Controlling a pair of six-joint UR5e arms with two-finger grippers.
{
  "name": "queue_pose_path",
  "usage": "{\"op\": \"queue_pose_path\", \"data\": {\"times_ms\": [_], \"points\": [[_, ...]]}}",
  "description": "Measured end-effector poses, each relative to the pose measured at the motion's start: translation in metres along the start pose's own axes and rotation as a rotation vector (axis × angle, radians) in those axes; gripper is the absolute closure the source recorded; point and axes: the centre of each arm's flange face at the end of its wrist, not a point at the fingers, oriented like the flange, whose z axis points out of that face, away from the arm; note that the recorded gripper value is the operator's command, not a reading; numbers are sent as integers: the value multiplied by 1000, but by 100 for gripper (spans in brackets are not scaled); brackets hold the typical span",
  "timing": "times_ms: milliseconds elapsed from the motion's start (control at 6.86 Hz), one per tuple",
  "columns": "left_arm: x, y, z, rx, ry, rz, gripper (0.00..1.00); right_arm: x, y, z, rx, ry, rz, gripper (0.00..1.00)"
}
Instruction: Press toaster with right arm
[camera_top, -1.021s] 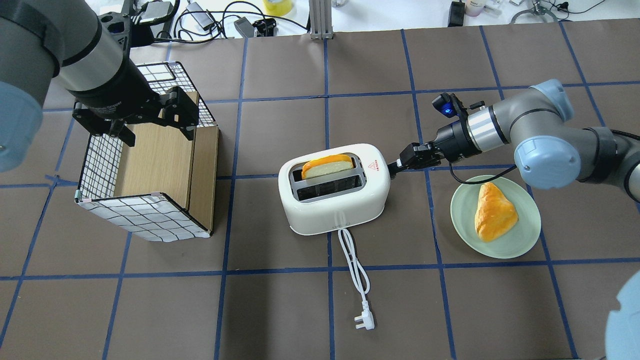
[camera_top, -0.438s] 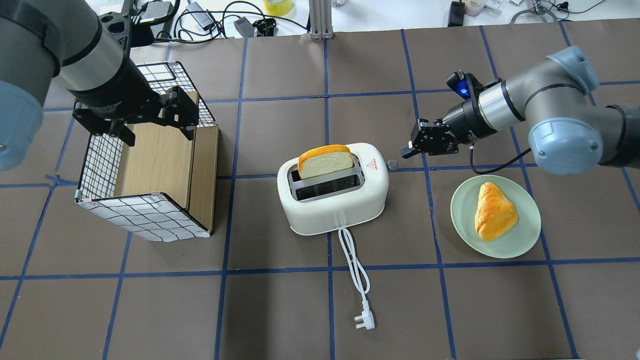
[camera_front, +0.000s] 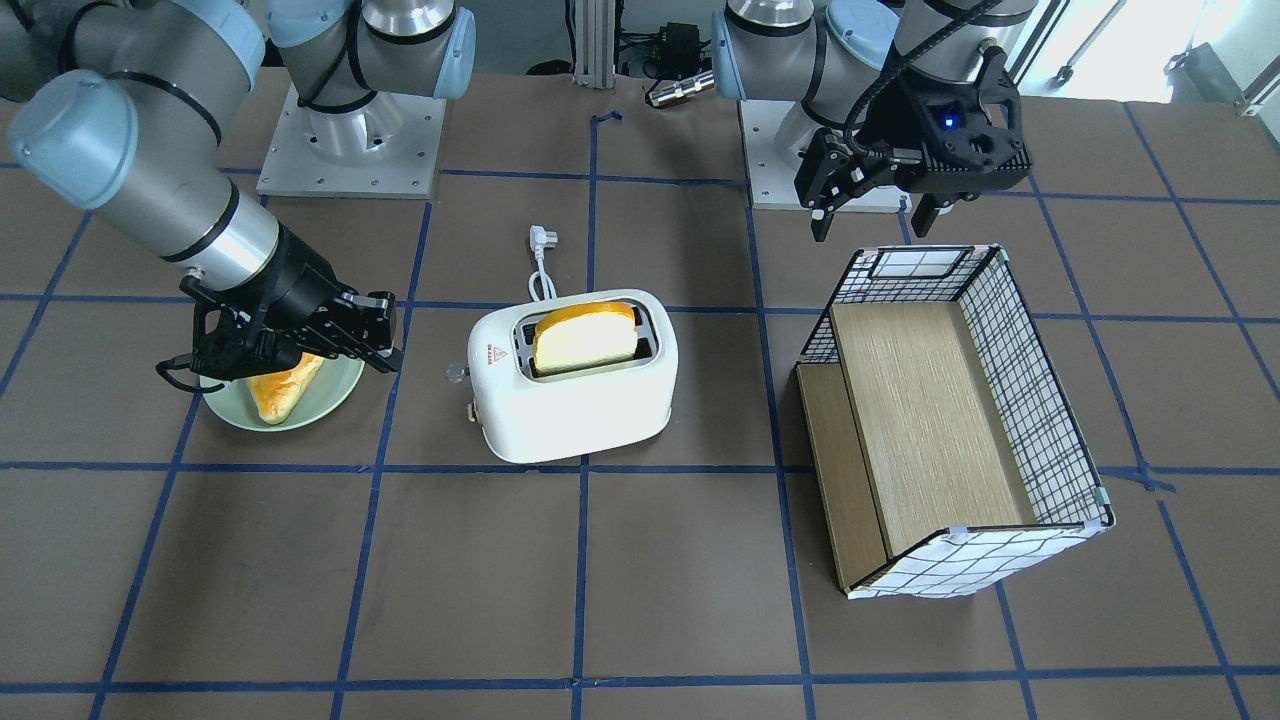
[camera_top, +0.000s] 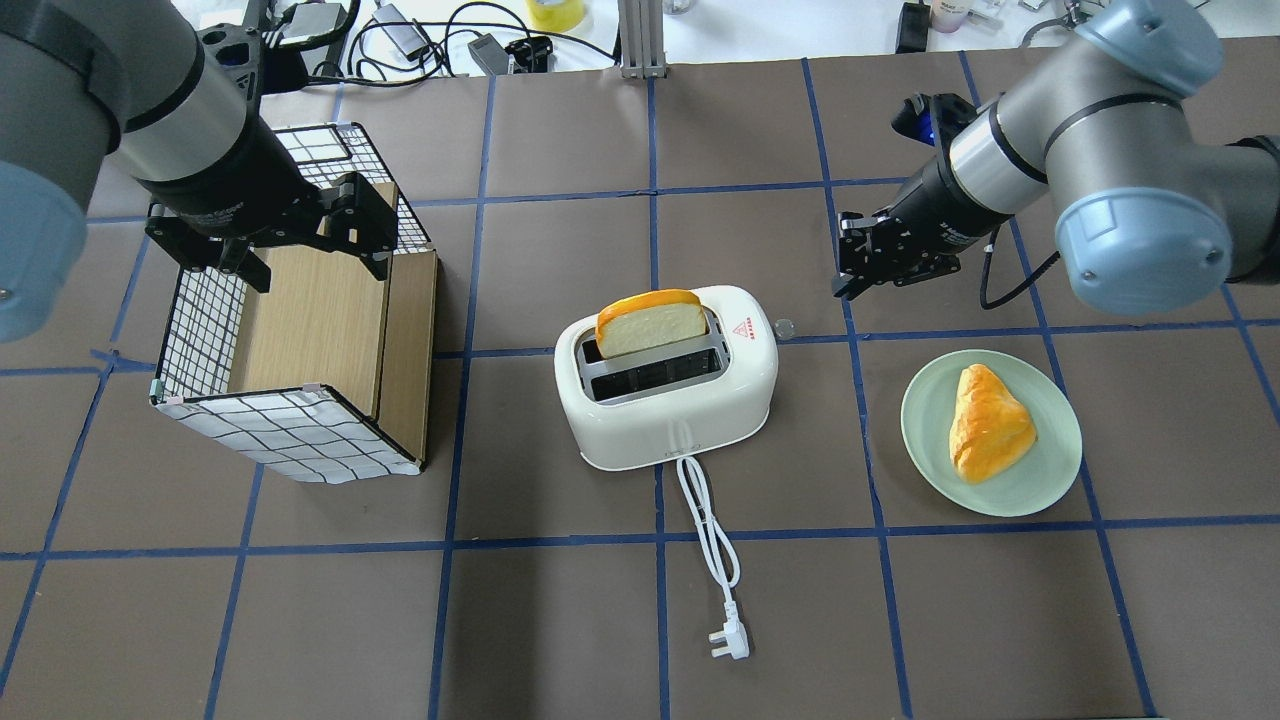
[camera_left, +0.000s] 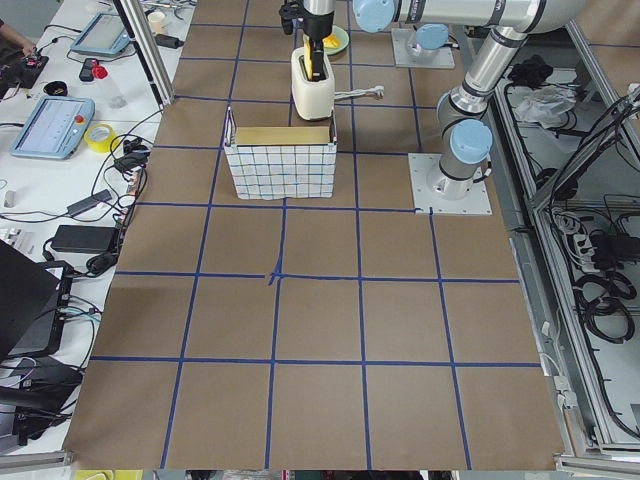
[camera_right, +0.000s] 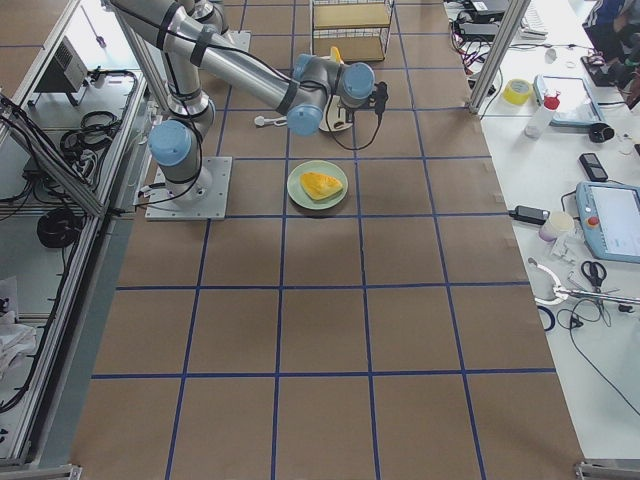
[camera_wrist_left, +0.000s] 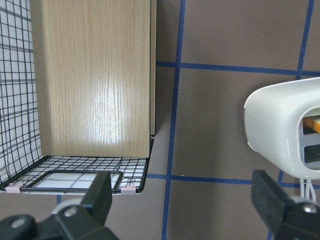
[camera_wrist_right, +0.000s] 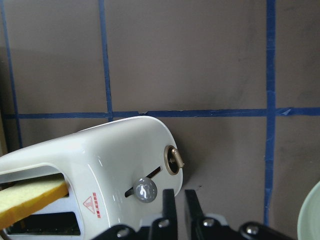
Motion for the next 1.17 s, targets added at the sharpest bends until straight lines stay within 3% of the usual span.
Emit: {"op": "queue_pose_path", "data": {"times_ms": [292,583,875,1167], "points": [[0,0,0,0,0,0,0,-43,-6,-57,15,196,13,0],[0,0,0,0,1,0,0,-71,-11,-121,37,311,18,0],[0,0,0,0,0,0,0,-79,-7,-158,22,355,29,0],[0,0,0,0,0,0,0,-82,-5,-164,17,362,29,0]]}}
